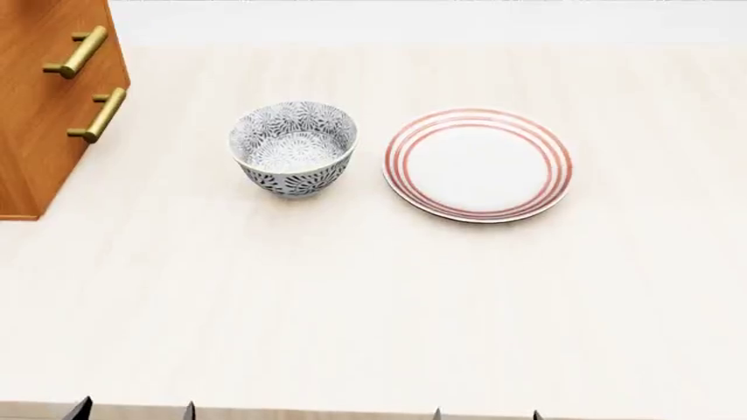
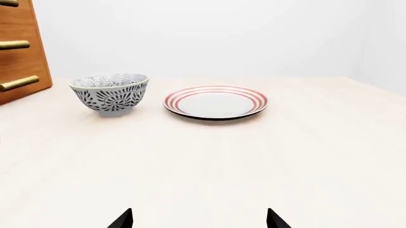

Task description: Open the top drawer of the cabinet.

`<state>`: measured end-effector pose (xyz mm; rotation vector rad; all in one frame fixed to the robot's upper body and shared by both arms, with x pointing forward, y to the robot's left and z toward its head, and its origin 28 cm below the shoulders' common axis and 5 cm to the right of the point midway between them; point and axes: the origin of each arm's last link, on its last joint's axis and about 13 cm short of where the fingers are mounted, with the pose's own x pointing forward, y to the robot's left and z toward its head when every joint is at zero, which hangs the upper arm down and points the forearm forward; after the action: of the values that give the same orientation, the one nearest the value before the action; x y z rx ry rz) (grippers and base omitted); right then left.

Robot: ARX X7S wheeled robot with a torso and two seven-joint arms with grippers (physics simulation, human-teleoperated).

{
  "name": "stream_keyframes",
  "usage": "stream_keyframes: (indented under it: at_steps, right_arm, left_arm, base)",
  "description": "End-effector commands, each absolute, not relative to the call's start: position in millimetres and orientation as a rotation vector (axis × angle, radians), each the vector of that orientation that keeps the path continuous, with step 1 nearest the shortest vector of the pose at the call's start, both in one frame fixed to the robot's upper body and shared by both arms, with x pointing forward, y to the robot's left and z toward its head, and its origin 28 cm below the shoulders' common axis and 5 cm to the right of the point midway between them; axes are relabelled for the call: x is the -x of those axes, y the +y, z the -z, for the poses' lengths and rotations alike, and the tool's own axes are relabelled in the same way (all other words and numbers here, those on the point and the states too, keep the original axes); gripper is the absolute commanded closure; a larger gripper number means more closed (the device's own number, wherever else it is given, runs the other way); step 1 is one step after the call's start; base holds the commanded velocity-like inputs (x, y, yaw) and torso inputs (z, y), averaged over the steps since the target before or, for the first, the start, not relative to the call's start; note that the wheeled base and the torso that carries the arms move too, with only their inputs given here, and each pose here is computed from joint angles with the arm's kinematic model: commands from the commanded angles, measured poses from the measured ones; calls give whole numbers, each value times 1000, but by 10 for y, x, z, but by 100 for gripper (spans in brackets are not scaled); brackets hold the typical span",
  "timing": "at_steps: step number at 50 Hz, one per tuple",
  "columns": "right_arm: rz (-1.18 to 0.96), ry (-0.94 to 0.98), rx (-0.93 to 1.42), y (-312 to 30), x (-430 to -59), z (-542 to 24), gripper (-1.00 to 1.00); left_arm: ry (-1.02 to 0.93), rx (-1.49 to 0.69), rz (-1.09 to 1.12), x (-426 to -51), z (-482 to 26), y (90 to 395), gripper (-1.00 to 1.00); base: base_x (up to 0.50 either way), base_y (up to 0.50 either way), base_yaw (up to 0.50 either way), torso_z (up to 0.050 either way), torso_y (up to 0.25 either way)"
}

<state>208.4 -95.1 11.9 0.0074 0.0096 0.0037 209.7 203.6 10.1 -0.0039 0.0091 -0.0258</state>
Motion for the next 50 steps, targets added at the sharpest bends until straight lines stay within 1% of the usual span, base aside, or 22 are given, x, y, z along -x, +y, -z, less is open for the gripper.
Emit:
stream_keyframes:
  at_steps: [1, 41, 44, 50]
  right_arm:
    - [-6, 12, -10, -946, -2080, -124, -100]
    - [-6, 26, -27, -948, -2077, -115, -100]
    - [-11, 26, -35, -943, -2073, -119, -100]
    - [-21, 22, -27, -937, -2065, -128, -100]
  left_arm:
    - [-1, 34, 57, -2088, -114, 2038, -100]
    - [-3, 43, 44, -2086, -119, 2046, -100]
    - [9, 31, 45, -2082, -106, 2037, -100]
    - [15, 24, 45, -2080, -108, 2033, -100]
  base:
    - [0, 0, 0, 50, -2]
    - [0, 0, 0, 50, -3]
    - [87, 0, 0, 18, -4]
    - [500, 0, 0, 0, 0]
